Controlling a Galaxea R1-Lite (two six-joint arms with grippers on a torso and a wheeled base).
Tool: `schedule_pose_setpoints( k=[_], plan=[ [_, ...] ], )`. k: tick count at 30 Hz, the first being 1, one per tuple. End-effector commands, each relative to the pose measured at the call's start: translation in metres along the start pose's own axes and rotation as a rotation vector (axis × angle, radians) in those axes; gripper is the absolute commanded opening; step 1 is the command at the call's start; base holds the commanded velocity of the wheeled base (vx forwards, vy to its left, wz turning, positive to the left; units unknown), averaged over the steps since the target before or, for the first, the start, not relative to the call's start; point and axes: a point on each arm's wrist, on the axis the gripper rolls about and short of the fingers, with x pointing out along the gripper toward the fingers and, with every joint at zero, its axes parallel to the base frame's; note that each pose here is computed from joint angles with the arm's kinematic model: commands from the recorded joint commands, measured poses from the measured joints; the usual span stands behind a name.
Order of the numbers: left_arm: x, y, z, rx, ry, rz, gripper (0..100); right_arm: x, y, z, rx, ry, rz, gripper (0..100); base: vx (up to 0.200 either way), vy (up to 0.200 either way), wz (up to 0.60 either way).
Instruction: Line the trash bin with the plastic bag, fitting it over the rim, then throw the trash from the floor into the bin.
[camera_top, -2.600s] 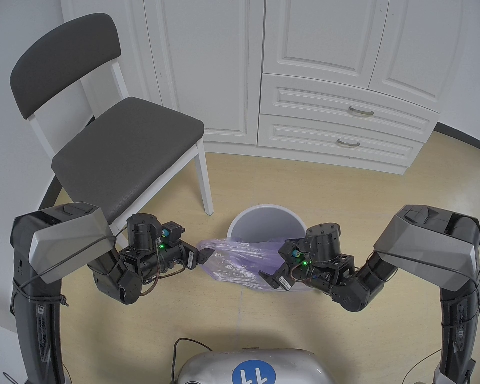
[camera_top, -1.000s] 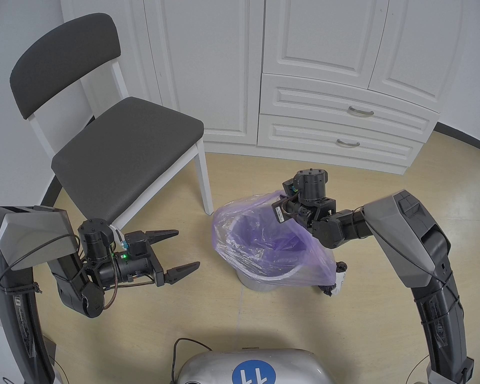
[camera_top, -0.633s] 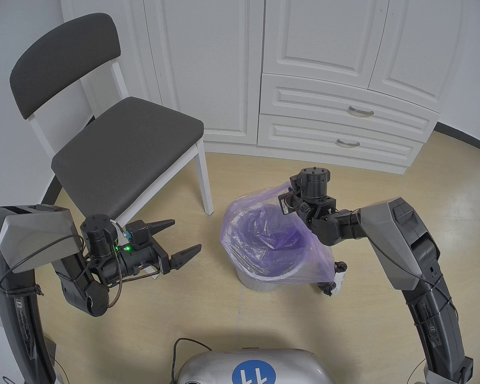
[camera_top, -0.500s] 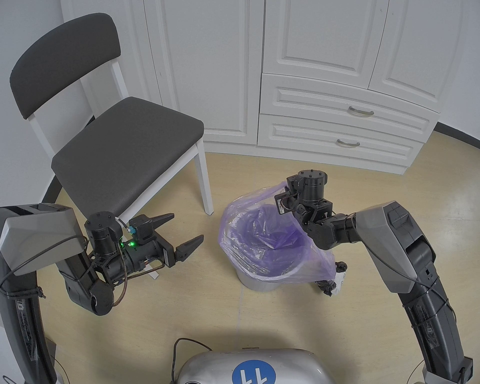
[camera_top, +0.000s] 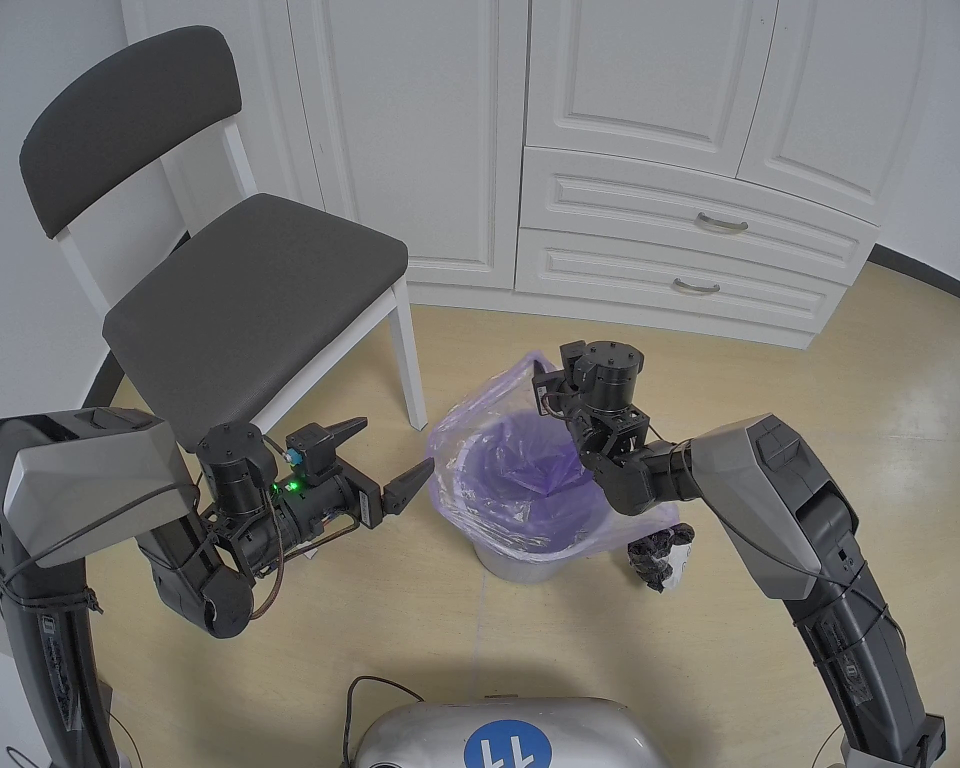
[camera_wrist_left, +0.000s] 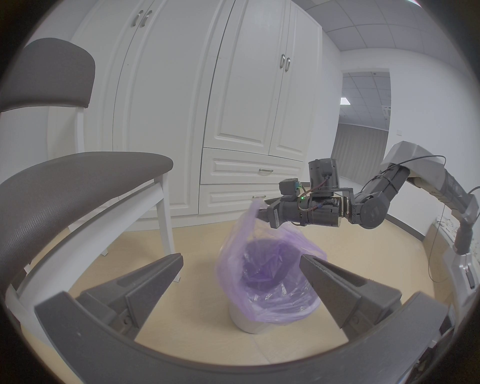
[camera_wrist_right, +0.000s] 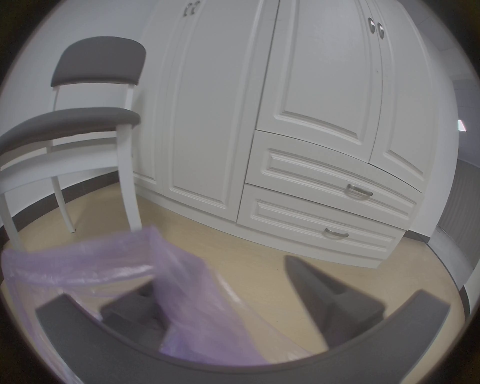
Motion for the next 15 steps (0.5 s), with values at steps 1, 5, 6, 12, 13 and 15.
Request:
schedule_pose_setpoints(
  k=[1, 5, 6, 12, 13, 15],
  plan=[
    [0.001, -0.005, -0.002, -0.003, 0.011, -0.005, 100, -0.018, 0.003, 0.017, -0.035, 0.038, 0.047, 100, 0.0, 0.0, 0.0],
    [0.003, -0.006, -0.002, -0.001, 0.015, 0.05, 100, -0.062, -0.007, 0.031, -0.15, 0.172, 0.188, 100, 0.0, 0.0, 0.0],
    [0.003, -0.007, -0.002, 0.001, 0.016, 0.053, 100, -0.067, -0.009, 0.036, -0.15, 0.178, 0.198, 100, 0.0, 0.0, 0.0],
    [0.006, -0.018, -0.01, -0.003, 0.044, 0.038, 100, -0.102, -0.025, 0.039, -0.13, 0.225, 0.139, 100, 0.0, 0.0, 0.0],
    [0.006, -0.019, -0.01, -0.002, 0.046, 0.042, 100, -0.105, -0.026, 0.038, -0.13, 0.23, 0.127, 100, 0.0, 0.0, 0.0],
    [0.009, -0.022, -0.014, 0.002, 0.061, 0.074, 100, -0.117, -0.032, 0.032, -0.121, 0.252, 0.086, 100, 0.0, 0.0, 0.0]
  ],
)
